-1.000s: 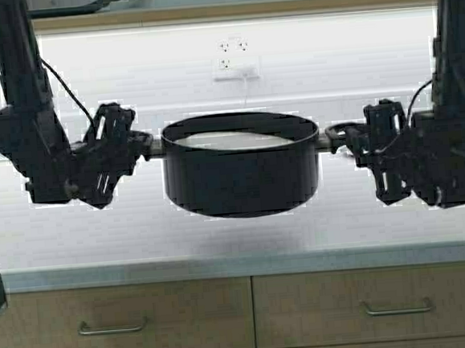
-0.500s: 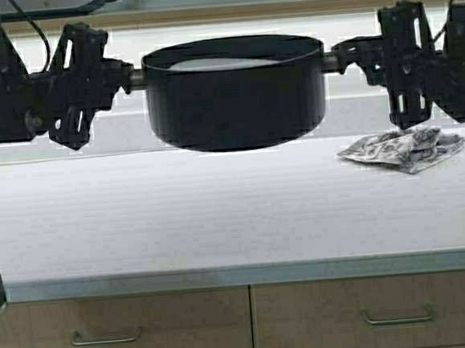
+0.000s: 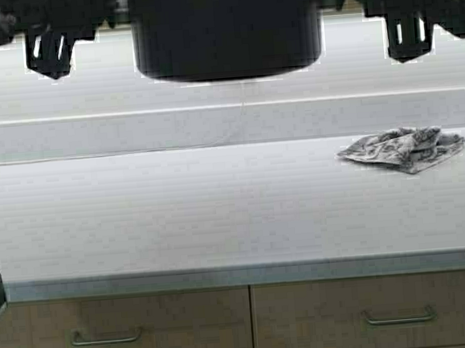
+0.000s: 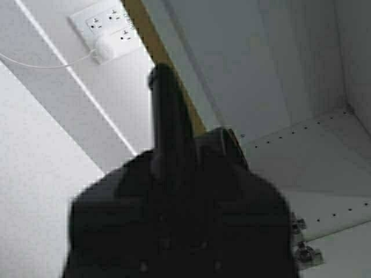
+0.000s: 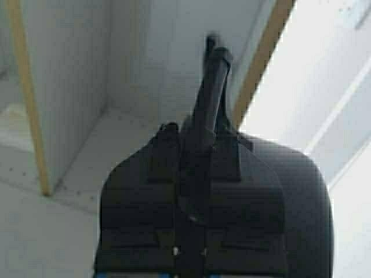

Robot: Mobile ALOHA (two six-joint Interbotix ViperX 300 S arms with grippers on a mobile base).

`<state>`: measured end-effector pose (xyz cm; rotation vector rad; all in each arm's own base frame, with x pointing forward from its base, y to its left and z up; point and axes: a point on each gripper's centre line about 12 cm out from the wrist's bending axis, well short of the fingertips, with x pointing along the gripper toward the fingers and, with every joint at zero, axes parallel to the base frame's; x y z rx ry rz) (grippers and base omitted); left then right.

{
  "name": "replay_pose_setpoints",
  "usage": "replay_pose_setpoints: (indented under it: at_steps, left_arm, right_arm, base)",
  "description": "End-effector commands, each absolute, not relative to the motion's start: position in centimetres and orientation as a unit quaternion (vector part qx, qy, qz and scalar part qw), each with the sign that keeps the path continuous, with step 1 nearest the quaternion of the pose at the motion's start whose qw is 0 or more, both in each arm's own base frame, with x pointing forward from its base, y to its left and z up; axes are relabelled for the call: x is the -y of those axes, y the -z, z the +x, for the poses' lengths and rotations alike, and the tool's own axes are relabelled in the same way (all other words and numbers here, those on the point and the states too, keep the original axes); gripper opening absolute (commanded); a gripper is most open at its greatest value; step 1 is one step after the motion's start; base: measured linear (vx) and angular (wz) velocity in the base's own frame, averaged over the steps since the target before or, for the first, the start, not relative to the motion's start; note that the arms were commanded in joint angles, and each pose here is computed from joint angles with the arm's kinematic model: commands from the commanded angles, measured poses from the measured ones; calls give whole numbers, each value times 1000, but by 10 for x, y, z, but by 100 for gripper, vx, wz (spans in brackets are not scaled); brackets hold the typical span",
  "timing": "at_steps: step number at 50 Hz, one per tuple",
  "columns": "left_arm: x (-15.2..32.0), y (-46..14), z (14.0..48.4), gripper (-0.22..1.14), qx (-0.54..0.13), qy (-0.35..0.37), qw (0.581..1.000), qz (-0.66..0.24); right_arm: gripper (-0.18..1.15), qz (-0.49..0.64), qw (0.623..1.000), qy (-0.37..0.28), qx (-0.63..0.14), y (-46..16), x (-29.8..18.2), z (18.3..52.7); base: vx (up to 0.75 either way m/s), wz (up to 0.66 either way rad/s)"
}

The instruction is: Open the cabinet, put the pot inside, then close it

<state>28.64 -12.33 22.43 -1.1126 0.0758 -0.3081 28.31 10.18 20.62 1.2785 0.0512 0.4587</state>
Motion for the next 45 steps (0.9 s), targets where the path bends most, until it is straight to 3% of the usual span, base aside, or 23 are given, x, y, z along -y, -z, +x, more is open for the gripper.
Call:
replay_pose_setpoints:
  at_steps: [1,10,28,37,45]
  left_arm:
    - [134,-275,282,3,-8,188,850,-492]
    - [139,-293,290,3,-42,174,860,-477]
    - [136,-307,292,3,-7,171,854,-491]
    - [134,-330,288,3,7,180,853,-490]
    - [128,-350,314,3,15,157,867,-473]
  right_arm:
    - [7,555,792,-254,6,-255,-113,276]
    - [7,540,807,-237,-8,-278,-112,276]
    - [7,529,810,-254,1,-297,-123,297]
    - [7,545,792,-275,8,-315,-128,298]
    - [7,542,798,-263,0,-331,-135,318]
  base:
    - [0,0]
    - [0,1]
    - [2,-3]
    - [16,1]
    - [23,2]
